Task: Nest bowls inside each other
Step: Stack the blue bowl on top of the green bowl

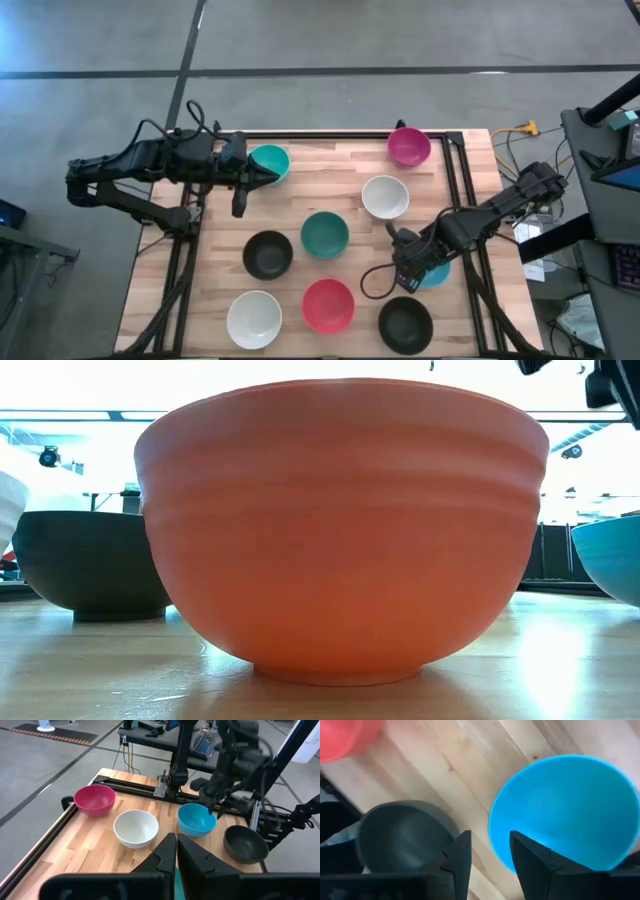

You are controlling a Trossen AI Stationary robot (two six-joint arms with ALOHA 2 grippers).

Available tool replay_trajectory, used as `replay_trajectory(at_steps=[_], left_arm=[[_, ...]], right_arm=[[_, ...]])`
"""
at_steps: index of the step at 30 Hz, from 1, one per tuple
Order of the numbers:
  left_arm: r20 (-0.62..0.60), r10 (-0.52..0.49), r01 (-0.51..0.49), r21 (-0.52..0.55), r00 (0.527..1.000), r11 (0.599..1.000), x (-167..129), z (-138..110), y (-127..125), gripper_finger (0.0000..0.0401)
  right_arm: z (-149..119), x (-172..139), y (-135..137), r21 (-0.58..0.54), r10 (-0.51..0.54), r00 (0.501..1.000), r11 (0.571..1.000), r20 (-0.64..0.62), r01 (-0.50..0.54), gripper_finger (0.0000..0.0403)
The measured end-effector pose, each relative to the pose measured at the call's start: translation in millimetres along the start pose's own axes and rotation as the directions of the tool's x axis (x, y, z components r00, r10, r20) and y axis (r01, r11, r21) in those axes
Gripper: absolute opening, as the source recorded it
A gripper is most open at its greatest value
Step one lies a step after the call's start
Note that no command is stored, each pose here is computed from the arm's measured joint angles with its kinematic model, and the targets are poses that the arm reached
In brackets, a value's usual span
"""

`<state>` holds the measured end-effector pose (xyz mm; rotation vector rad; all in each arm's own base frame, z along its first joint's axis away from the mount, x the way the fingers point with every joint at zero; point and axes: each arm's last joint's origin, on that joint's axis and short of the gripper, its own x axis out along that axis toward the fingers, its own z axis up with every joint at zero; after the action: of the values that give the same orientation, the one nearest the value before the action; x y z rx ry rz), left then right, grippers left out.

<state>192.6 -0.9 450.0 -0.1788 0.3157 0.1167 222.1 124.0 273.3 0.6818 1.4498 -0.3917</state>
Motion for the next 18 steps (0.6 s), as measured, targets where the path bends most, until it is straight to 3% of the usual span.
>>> replay_trajectory(at_steps=[9,14,18], left_arm=[[0.010,-0.001,0.001,-0.001,1.000,1.000,-4,1,0,0.0000],[0.010,-0.002,0.002,-0.002,1.000,1.000,-4,1,0,0.0000],[0.011,-0.003,0.003,-0.002,1.000,1.000,-4,1,0,0.0000]], right_arm=[[-5,47,-12,0.079,0.030,0.995,0.997,-0.098,-0.022,0.0139],[-6,58,-11,0.068,0.076,0.993,0.995,-0.091,-0.070,0.0136],[-8,64,-16,0.085,0.053,0.994,0.995,-0.099,-0.045,0.0134]])
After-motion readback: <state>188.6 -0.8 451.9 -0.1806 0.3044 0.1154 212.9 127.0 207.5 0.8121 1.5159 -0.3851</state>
